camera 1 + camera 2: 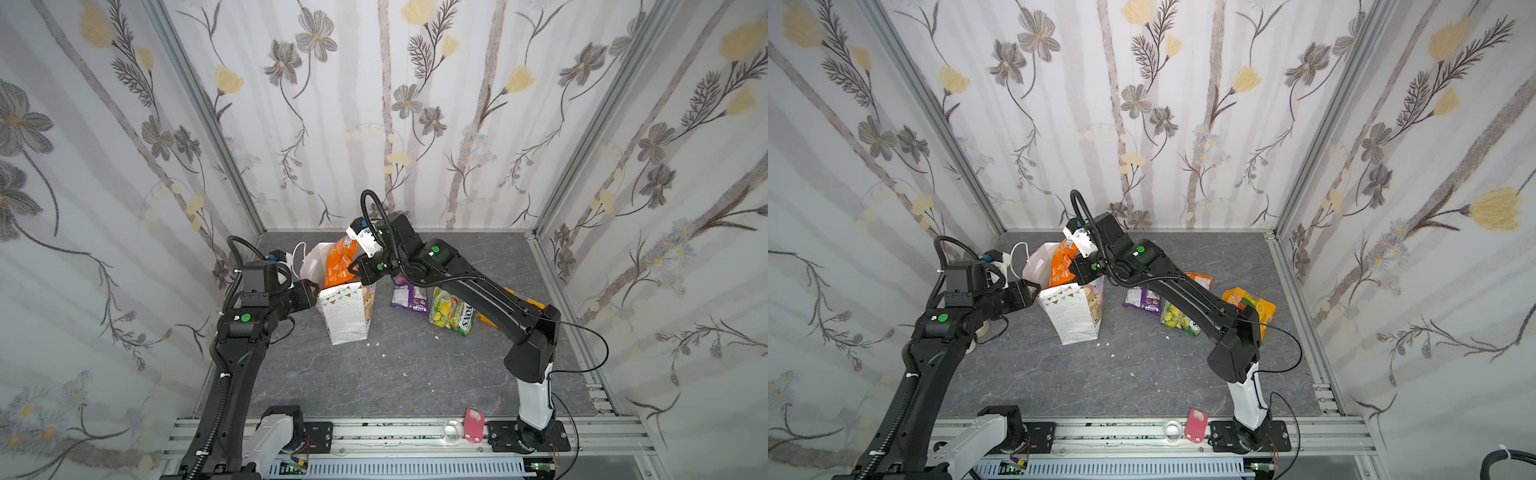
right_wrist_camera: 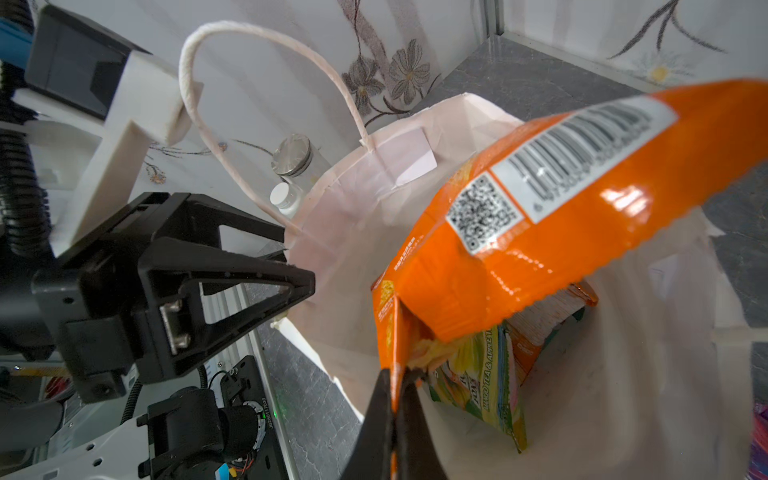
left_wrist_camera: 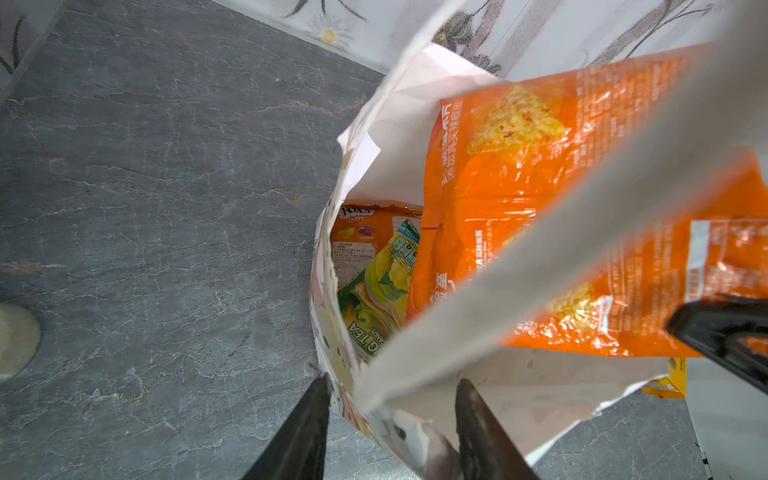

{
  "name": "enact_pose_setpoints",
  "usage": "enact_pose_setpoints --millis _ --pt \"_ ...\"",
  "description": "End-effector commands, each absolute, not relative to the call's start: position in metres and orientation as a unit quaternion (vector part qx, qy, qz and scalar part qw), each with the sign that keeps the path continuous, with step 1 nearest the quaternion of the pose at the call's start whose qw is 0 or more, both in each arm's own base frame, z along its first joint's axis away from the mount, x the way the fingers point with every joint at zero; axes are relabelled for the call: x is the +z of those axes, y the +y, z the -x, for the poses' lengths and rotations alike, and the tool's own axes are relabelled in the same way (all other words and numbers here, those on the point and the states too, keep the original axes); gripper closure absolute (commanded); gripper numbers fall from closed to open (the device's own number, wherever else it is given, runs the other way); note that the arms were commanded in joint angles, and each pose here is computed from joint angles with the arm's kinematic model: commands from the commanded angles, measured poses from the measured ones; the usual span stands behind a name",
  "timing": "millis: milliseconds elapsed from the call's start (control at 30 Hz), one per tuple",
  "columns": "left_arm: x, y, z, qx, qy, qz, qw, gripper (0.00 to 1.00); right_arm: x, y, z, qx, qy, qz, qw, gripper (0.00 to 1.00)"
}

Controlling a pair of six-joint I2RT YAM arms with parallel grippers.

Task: Place the snacks into the paper bag
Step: 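Lower the orange chip bag into the paper bag and open the right gripper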

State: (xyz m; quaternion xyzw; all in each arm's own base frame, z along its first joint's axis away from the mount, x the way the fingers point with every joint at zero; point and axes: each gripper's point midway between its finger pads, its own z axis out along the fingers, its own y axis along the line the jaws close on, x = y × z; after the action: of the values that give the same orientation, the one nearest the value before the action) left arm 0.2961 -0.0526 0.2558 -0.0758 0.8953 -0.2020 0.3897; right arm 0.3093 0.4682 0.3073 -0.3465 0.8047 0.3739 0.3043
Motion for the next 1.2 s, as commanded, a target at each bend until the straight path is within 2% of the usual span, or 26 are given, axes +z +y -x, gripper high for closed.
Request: enact_pose_setpoints --millis 0,200,300,367,533,1167 --pt "0.260 -0.050 -0.298 -0.193 0.894 0.071 0.398 0.52 0.315 0.474 -0.297 0.405 0.786 0.368 0.289 1.00" --pt "0.260 -0.050 -0.298 -0.193 0.894 0.071 0.399 0.52 0.313 0.471 -0.298 0.396 0.791 0.366 0.290 0.97" --pt "0.260 -0.050 -0.298 -0.192 0.893 0.071 0.400 0.52 0.315 0.471 -0.299 0.395 0.790 0.365 0.294 0.84" --pt "0.261 -0.050 -0.298 -0.192 0.893 0.070 0.400 0.52 0.317 0.469 -0.301 0.390 0.792 0.362 0.300 0.69" --pt "0.260 -0.050 -0.298 -0.194 0.893 0.070 0.400 0.52 0.322 0.464 -0.305 0.381 0.795 0.354 0.312 0.59" --pt "0.268 -0.051 -0.297 -0.201 0.886 0.075 0.411 0.52 0.364 0.457 -0.273 0.369 0.776 0.366 0.358 0.63"
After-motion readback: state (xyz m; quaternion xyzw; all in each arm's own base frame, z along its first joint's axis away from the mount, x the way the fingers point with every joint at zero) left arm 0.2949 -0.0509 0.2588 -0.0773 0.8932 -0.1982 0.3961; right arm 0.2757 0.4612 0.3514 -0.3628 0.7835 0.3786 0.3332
